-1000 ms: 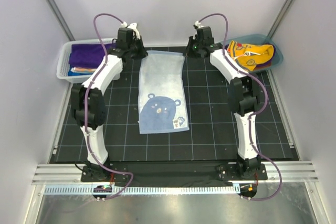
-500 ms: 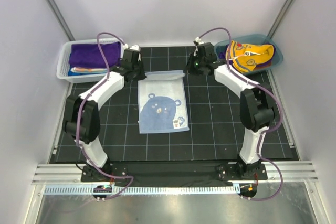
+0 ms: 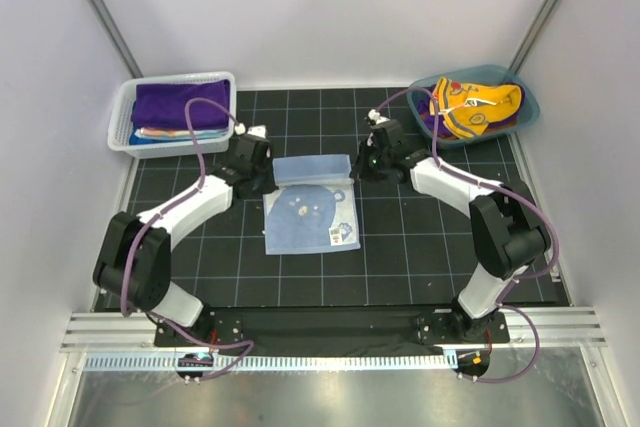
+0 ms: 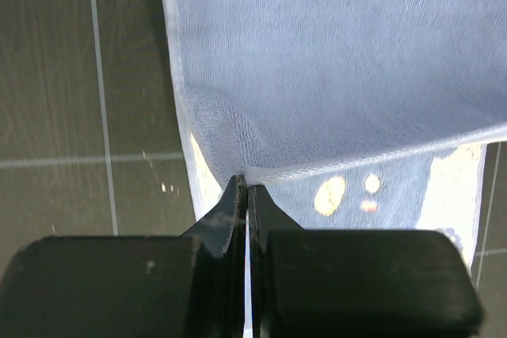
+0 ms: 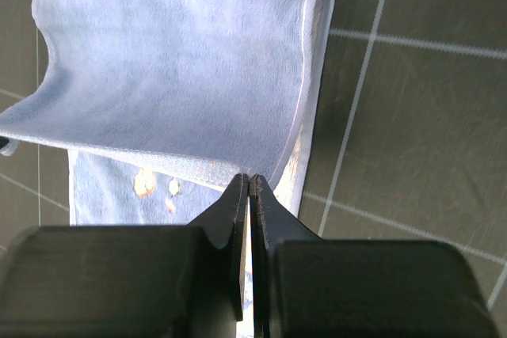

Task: Fold and stack the towels
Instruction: Fold the towel

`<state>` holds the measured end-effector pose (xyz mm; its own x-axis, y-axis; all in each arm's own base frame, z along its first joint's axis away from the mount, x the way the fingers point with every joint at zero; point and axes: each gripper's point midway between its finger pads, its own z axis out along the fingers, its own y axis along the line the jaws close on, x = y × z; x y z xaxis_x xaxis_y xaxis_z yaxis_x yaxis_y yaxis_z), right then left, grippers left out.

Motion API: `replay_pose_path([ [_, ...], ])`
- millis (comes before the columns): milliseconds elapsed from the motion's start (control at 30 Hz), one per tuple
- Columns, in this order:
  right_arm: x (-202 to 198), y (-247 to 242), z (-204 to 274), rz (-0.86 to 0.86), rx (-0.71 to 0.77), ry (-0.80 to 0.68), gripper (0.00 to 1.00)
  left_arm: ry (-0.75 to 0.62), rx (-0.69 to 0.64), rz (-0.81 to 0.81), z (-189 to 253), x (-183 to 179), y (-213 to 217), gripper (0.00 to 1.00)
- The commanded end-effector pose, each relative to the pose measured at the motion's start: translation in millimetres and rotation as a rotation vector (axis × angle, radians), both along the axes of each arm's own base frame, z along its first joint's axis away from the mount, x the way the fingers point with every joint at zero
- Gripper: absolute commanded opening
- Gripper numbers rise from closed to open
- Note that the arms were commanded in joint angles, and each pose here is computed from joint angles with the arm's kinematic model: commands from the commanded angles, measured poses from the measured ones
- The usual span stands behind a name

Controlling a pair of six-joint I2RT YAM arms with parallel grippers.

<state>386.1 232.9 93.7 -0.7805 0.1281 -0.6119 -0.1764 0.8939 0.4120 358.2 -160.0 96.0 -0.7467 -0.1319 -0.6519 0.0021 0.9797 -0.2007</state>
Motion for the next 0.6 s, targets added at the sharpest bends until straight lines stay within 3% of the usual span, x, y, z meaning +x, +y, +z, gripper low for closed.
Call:
replay_pose_path([
  [0, 1, -3, 25, -0.037, 0.009, -0.101, 0.01, -0.088, -0.015, 0.041, 22, 0, 6, 0.00],
  [567, -40, -7, 14, -0.039, 0.004, -0.095, 0.01, -0.069, 0.014, 0.000, 9, -45, 1, 0.00],
])
